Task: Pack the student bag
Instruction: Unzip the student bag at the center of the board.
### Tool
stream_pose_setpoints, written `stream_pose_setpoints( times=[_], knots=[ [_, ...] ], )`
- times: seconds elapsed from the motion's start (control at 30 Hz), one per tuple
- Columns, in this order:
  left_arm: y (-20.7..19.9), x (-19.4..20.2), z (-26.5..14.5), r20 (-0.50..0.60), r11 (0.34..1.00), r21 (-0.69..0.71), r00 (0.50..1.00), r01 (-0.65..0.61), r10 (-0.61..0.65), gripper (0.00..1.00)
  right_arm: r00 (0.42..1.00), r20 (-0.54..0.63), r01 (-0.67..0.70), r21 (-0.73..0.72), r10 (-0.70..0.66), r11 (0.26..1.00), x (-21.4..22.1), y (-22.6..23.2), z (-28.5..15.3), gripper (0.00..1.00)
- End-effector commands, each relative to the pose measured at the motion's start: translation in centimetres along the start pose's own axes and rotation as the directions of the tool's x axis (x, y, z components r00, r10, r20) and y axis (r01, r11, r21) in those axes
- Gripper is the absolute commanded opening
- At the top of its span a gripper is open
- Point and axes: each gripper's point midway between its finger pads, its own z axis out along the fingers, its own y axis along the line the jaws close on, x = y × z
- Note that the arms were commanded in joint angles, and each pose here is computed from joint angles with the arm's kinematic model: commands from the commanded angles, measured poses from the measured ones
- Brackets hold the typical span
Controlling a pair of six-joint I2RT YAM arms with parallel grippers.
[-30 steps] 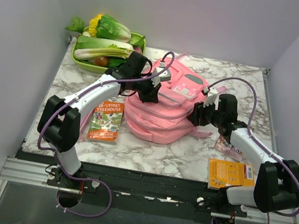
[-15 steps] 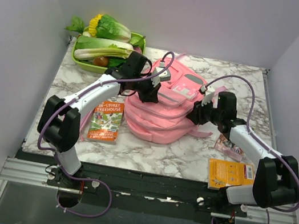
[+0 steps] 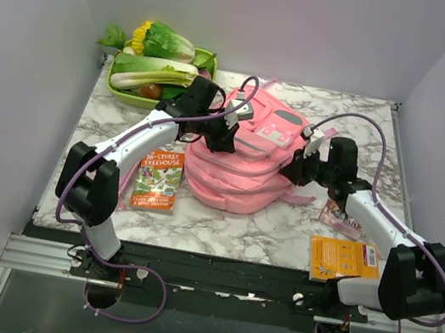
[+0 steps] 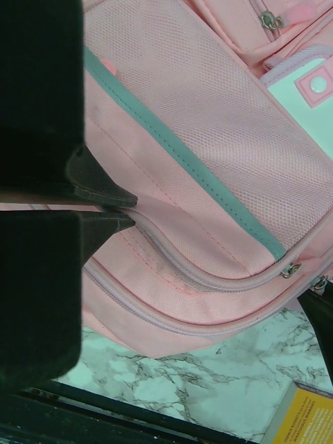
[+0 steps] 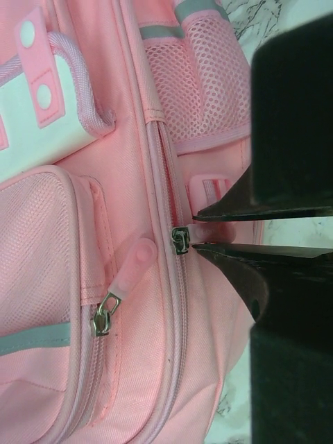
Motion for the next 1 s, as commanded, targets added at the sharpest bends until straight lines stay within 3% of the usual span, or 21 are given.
stream_pose_setpoints(
  times=[0.0,0.53,0.97],
  knots=[
    [0.1,-3.0,-0.9,0.074,0.999,-0.02,0.997,-0.026,0.027,0.0,0.999,0.025,-0.037,-0.033,0.038,0.999,-0.4,1.1,-0.7,0.09],
    [1.4,-3.3,0.4,0.067,0.995,-0.082,0.996,0.06,-0.055,0.0,0.999,0.001,-0.035,-0.102,0.036,0.994,0.4,8.0,-0.7,0.01],
    [1.9,-3.2,2.5,0.012,0.976,-0.203,0.997,0.078,-0.077,0.0,0.996,0.041,-0.077,0.019,0.076,0.997,-2.2,10.9,-0.8,0.01]
  ],
)
